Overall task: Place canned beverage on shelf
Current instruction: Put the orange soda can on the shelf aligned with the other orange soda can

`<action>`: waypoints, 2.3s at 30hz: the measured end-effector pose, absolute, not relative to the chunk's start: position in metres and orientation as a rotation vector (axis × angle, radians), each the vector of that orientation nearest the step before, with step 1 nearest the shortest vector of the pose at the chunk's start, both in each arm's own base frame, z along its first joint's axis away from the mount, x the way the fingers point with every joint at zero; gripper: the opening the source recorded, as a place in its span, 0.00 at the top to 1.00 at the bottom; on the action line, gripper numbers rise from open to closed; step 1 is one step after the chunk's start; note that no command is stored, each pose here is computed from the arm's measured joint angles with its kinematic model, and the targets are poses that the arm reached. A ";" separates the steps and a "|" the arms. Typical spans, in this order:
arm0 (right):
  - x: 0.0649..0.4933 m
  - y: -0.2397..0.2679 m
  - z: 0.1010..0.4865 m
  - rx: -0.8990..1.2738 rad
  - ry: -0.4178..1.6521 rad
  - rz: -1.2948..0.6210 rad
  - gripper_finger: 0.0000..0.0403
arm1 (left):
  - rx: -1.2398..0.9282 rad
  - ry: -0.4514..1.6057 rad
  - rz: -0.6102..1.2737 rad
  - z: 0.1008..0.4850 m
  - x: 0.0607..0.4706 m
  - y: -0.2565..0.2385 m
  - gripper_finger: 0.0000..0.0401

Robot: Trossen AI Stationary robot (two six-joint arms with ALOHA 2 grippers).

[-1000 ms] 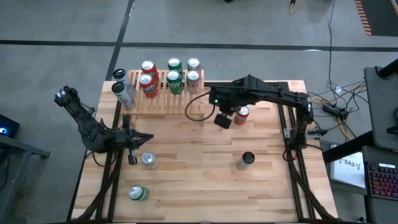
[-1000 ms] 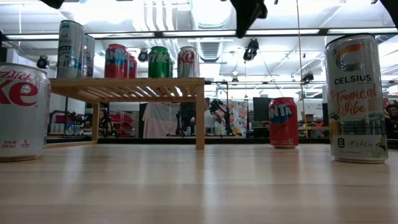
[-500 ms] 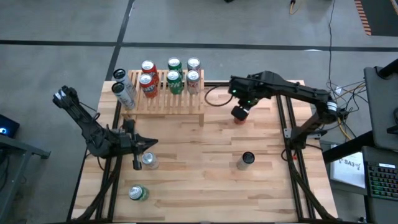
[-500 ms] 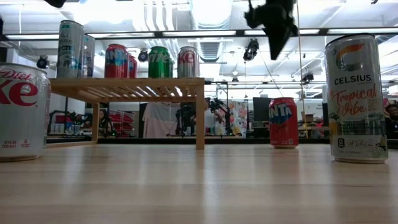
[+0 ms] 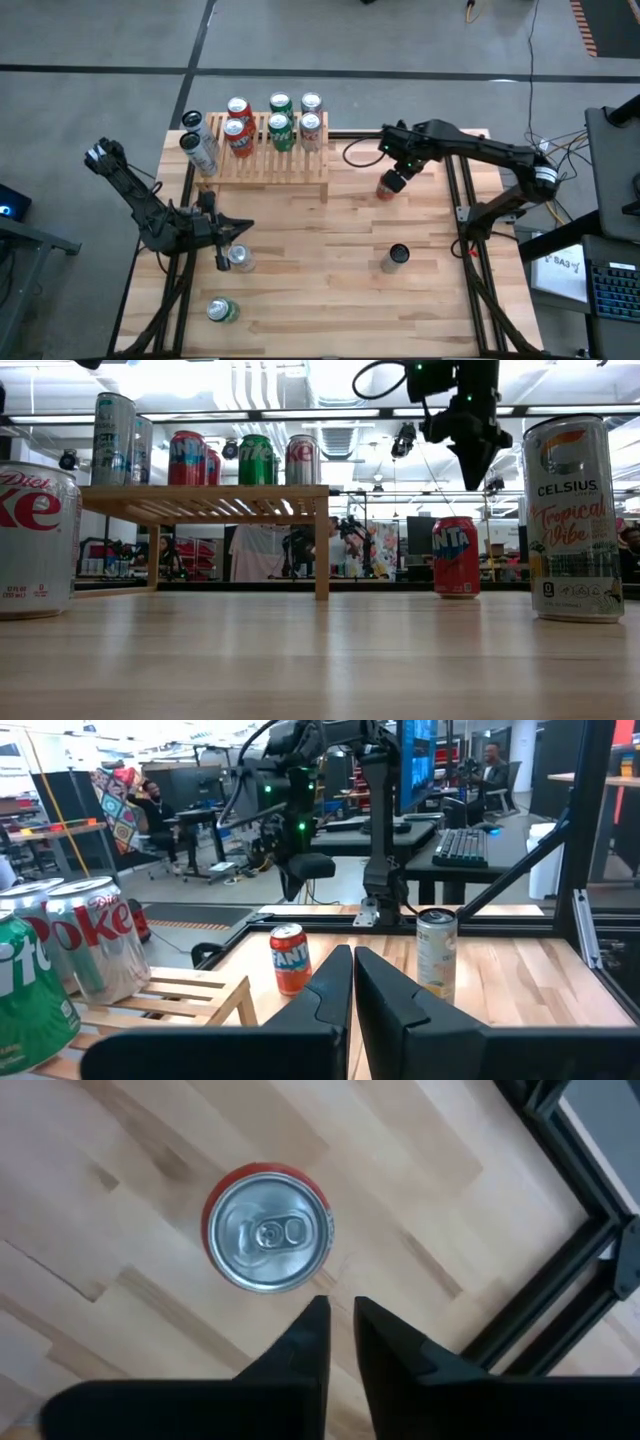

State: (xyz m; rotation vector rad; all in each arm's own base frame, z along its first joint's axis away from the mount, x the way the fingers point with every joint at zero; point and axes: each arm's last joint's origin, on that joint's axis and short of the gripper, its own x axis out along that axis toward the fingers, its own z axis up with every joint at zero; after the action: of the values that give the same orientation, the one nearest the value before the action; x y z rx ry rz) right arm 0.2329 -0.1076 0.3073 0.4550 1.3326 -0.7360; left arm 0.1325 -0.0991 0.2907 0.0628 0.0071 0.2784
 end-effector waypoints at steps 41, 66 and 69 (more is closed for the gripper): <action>0.251 -0.115 0.259 0.546 1.229 -0.771 0.09 | 0.098 0.018 0.280 0.290 0.134 -0.100 1.00; 0.254 -0.111 0.228 0.526 1.117 -0.719 0.30 | 0.073 0.002 0.280 0.291 0.136 -0.102 1.00; 0.258 -0.106 0.254 0.481 1.054 -0.693 0.30 | 0.070 0.000 0.282 0.289 0.139 -0.105 1.00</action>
State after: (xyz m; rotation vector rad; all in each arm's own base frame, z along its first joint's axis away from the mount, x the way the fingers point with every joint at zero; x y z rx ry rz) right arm 0.2583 -0.1057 0.2544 0.4814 1.0535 -0.6934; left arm 0.1388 -0.1048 0.2894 0.0705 0.0000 0.2819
